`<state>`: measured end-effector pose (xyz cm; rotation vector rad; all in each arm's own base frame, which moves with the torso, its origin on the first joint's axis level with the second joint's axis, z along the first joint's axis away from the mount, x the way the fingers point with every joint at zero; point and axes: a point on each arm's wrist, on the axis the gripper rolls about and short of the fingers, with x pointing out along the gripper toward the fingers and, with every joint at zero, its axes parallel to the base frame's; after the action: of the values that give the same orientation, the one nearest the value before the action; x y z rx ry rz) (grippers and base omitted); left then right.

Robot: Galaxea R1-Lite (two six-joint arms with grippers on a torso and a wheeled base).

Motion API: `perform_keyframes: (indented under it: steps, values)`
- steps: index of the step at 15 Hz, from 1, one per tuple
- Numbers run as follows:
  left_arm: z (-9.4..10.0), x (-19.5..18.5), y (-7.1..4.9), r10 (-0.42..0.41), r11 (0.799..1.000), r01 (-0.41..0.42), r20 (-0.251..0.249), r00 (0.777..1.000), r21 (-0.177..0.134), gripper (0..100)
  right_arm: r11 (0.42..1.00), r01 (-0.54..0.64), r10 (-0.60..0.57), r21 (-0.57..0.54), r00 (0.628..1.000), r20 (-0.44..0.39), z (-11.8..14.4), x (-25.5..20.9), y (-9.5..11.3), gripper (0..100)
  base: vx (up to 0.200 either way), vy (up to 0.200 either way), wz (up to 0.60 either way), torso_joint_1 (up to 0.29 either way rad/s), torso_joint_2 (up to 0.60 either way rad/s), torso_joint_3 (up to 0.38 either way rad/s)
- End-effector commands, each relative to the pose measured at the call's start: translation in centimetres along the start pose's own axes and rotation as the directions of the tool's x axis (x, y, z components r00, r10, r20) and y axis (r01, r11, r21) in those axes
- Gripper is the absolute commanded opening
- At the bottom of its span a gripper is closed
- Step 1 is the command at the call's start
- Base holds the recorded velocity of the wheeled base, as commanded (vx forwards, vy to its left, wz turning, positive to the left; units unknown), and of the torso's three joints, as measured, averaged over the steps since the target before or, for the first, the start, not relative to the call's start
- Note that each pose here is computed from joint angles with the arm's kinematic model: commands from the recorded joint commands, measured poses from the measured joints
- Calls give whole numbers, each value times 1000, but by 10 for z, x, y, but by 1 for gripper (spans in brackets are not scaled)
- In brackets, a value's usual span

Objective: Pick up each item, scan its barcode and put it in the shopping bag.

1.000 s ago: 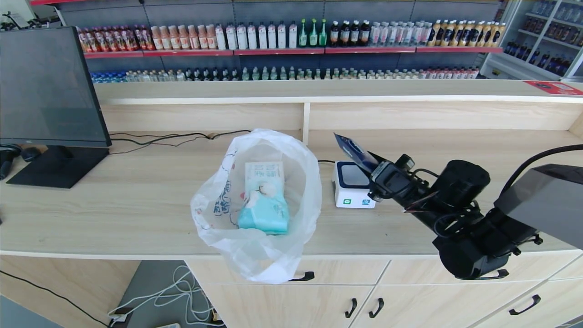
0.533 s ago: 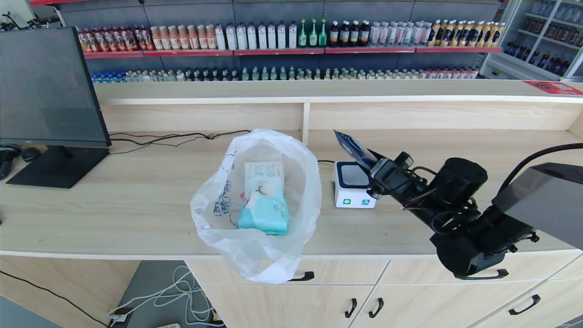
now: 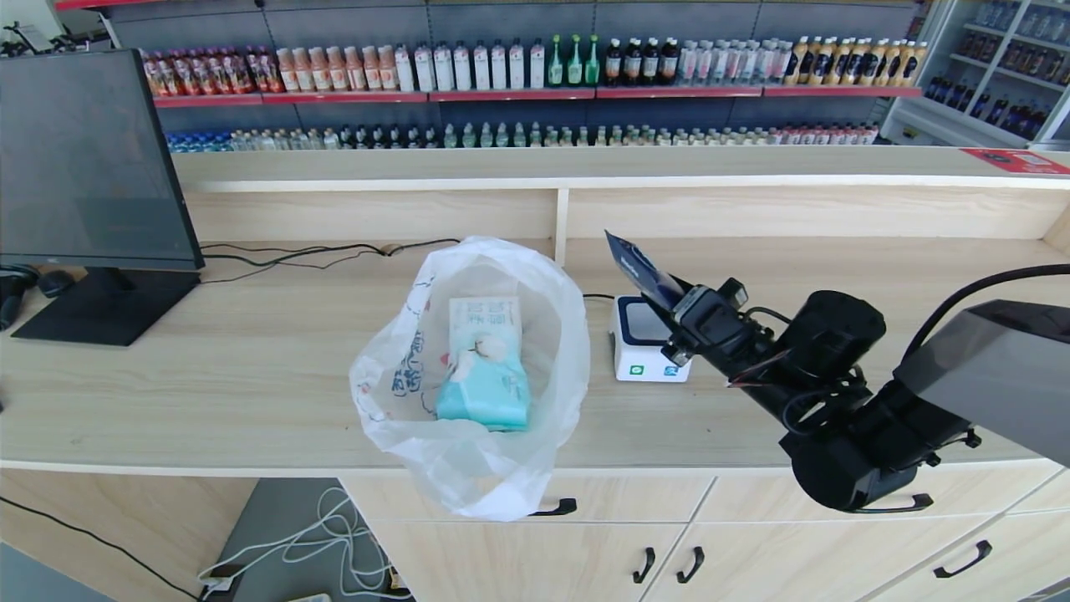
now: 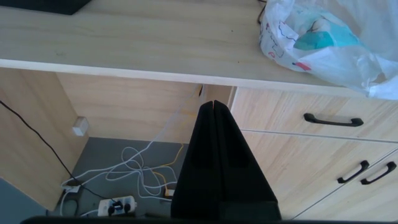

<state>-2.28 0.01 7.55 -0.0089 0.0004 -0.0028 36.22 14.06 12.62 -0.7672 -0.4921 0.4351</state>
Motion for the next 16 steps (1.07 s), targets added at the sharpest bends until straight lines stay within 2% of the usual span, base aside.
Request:
perform_keyframes:
  steps: [1,3,5,8,11,13,14,16]
  values:
    - [0,0,0,0,1000,0,0,1000,0,0,1000,-4,4,16,1000,0,3,1,4,0,0,0,0,0,0,0]
    - [0,0,0,0,1000,0,0,1000,0,0,995,-7,8,103,1000,-2,5,2,10,0,0,0,0,0,0,0]
    - [0,0,0,0,1000,0,0,1000,0,0,987,9,-9,159,1000,3,13,1,6,0,0,0,0,0,0,0]
    - [0,0,0,0,1000,0,0,1000,0,0,929,102,-99,356,995,-28,48,0,10,0,0,0,0,0,0,0]
    - [0,0,0,0,1000,0,0,1000,0,0,872,150,-146,467,988,-45,67,-10,1,0,0,0,0,0,0,0]
    - [0,0,0,0,1000,0,0,1000,0,0,843,156,-131,515,988,-84,71,-31,-3,0,0,0,0,0,0,0]
    - [0,0,0,0,1000,0,0,1000,0,0,794,238,-163,559,970,-181,74,-55,-6,0,0,0,0,0,0,0]
    - [0,0,0,0,1000,0,0,1000,-2,0,707,358,-230,610,932,-279,82,-77,-12,0,0,0,0,0,0,0]
